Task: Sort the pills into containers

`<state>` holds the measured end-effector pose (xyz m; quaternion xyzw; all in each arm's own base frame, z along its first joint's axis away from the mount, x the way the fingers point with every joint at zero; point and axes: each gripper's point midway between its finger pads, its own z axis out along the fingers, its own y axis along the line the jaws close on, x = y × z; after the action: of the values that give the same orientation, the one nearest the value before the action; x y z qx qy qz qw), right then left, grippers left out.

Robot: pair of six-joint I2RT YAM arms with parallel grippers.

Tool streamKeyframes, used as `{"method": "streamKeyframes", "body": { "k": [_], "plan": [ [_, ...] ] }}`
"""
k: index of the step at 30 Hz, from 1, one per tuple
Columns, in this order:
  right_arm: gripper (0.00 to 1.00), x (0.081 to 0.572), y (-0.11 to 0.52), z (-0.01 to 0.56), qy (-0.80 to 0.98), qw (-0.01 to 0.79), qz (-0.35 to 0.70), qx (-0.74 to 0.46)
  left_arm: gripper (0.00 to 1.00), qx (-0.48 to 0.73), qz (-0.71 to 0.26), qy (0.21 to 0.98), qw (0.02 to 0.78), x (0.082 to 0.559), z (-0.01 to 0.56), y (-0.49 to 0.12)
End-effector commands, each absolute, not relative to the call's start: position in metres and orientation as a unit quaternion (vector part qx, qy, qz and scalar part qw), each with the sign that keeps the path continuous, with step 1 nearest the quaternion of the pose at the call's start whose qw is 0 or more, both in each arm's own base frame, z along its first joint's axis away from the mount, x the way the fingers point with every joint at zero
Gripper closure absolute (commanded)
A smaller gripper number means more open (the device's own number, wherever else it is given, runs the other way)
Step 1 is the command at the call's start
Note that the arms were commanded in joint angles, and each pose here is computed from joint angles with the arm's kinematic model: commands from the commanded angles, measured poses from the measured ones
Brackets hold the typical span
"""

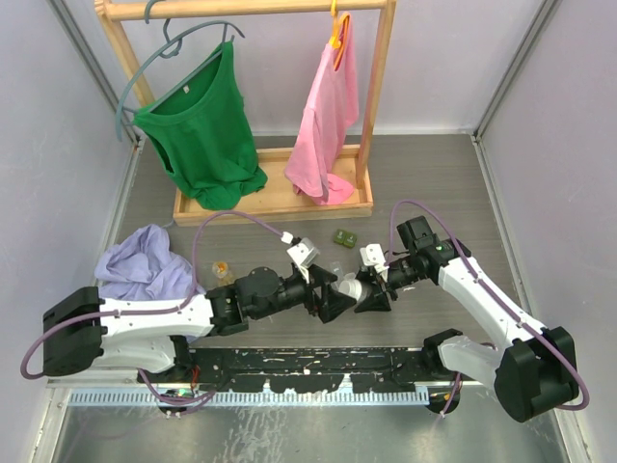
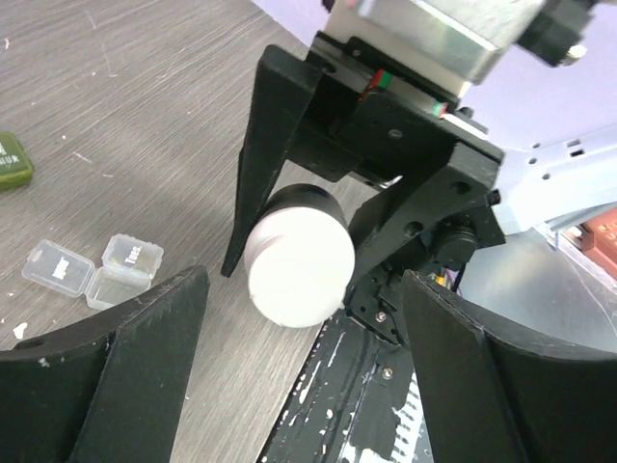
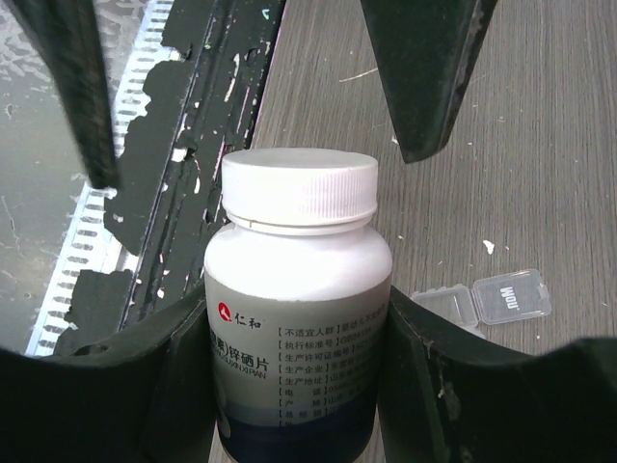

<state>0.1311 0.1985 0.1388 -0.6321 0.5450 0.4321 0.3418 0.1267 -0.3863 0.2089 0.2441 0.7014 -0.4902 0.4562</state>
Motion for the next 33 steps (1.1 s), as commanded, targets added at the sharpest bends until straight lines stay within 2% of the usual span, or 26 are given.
{"method": "streamKeyframes", "body": {
  "k": [1,3,5,6,16,22,33],
  "plan": [
    [0.99,0.133,0.200,0.146,0.536,0.351,0.432,-0.635,0.16,0.286,-0.502,0.655,0.487,0.119,0.236,-0.382],
    [0.99,0.133,0.200,0.146,0.536,0.351,0.431,-0.635,0.14,0.307,-0.494,0.645,0.495,0.117,0.234,-0.377],
    [0.99,0.133,0.200,0.146,0.536,0.351,0.431,-0.635,0.03,0.318,-0.485,0.640,0.504,0.117,0.231,-0.372],
    [0.99,0.133,0.200,0.146,0.536,0.351,0.431,-0.635,0.01,0.322,-0.483,0.635,0.510,0.117,0.232,-0.370],
    [0.99,0.133,0.200,0.145,0.535,0.351,0.431,-0.636,0.02,0.423,-0.452,0.546,0.565,0.107,0.231,-0.363],
    [0.99,0.132,0.200,0.145,0.535,0.350,0.431,-0.637,0.02,0.460,-0.419,0.470,0.626,0.115,0.237,-0.359],
    [0.99,0.132,0.200,0.145,0.534,0.350,0.430,-0.638,0.02,0.480,-0.439,0.452,0.611,0.132,0.238,-0.378]
  ]
}}
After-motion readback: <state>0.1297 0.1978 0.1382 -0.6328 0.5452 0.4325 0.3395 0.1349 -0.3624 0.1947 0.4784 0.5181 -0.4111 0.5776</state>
